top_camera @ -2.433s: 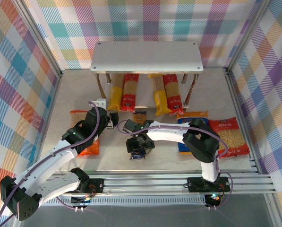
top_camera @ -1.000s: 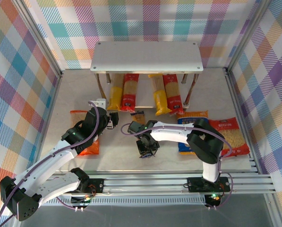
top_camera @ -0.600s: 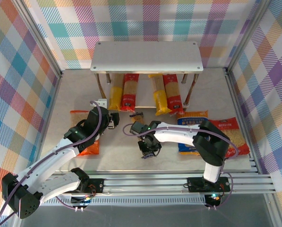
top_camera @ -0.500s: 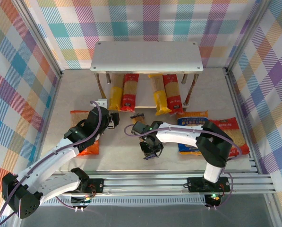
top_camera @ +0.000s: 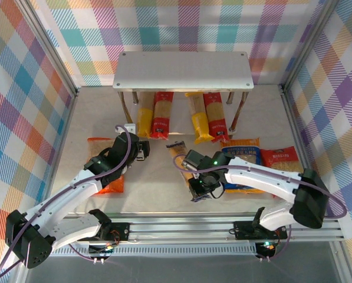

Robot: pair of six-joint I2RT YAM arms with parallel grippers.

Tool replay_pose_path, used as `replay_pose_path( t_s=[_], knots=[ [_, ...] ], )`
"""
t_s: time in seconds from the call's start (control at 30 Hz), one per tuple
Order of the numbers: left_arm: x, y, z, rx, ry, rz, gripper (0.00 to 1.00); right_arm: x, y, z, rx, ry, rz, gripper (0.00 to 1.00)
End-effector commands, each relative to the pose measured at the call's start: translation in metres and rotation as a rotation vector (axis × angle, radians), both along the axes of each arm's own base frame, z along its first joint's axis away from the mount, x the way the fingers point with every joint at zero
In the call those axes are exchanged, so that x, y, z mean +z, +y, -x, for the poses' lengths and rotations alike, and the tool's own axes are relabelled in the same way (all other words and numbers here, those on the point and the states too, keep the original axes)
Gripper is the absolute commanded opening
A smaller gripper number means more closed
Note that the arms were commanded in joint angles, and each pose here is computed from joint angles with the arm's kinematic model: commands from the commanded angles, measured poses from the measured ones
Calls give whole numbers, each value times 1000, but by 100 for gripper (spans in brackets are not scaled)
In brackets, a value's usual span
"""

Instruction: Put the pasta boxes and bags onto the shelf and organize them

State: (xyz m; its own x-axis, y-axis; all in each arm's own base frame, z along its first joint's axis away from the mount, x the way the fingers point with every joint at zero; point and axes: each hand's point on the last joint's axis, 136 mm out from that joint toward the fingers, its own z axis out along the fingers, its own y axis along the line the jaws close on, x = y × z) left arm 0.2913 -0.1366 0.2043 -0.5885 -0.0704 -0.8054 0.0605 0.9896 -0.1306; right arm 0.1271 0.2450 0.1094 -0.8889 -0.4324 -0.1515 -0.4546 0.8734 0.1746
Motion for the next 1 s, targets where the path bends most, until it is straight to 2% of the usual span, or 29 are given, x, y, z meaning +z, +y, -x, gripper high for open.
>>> replay_pose_path(
  t_s=[0.0, 0.13, 0.23, 0.37, 0.57, 0.77, 0.97],
  knots=[
    [-8, 4, 2, 22, 21, -9, 63, 32, 8, -3, 38, -66, -96, 0],
    [-8, 6, 3, 24, 23, -13, 63, 55, 12, -13, 5, -129, -156, 0],
    [-8, 7, 5, 26, 24, -12, 62, 69, 14, -31, -81, -162, -195, 0],
    [-7, 6, 7, 19, 24, -9, 62, 80, 19, -67, -181, -196, -247, 0],
    [-10, 8, 10, 17, 33, -7, 62, 94, 32, -138, -223, -291, -269, 0],
    [-9, 6, 13, 12, 32, 8, 62, 82, 41, -204, -259, -317, -224, 0],
    [-9, 7, 17, 9, 37, 5, 62, 79, 48, -247, -295, -350, -223, 0]
  ],
)
